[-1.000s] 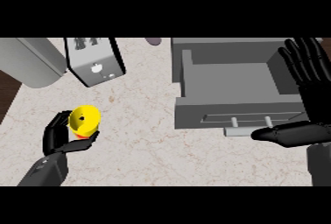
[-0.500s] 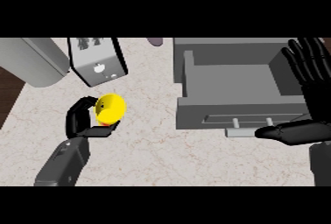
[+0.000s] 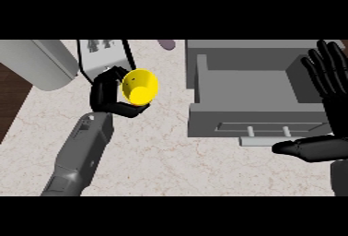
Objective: Pick up the cup, place it into the drawer and close the drawer
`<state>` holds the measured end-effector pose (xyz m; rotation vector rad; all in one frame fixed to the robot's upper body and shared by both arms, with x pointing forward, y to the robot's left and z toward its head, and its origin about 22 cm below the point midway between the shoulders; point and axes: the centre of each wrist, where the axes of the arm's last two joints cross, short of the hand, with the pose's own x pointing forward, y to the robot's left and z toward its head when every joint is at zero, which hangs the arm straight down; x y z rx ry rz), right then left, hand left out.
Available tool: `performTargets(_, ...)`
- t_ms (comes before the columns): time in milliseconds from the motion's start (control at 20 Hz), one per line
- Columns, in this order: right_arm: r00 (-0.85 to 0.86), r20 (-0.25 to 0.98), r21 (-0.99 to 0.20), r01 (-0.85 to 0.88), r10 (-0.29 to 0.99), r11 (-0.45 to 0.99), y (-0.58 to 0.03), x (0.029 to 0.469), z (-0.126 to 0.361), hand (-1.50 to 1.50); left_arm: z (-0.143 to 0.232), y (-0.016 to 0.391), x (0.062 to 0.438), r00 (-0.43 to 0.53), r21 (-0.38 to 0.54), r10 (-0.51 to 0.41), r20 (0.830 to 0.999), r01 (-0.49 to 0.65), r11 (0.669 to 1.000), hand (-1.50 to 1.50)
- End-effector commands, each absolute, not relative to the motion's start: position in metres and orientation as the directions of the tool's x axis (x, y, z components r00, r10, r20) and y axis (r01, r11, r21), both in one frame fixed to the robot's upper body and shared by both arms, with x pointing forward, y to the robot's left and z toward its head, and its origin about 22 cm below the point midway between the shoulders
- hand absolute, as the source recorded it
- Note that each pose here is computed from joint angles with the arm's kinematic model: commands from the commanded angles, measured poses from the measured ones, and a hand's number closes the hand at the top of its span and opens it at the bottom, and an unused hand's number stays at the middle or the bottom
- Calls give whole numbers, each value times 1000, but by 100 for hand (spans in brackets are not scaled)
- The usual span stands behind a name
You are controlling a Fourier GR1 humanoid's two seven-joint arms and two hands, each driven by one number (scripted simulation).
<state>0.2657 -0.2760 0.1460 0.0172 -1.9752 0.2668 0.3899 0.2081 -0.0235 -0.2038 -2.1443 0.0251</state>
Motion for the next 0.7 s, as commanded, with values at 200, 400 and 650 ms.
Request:
performTargets(200, -405, 908, -167, -118, 106, 979, -283, 278, 143, -150, 91, 125, 427, -543, -55, 188, 818, 251, 966, 150)
performTargets(400, -427, 899, -169, -122, 102, 978, -270, 278, 149, -150, 140, 93, 431, -556, -2, 136, 820, 235, 972, 150)
performTargets(650, -413, 904, -180, -126, 113, 975, -279, 268, 141, -150, 178, 54, 429, -510, 45, 62, 858, 194, 980, 150)
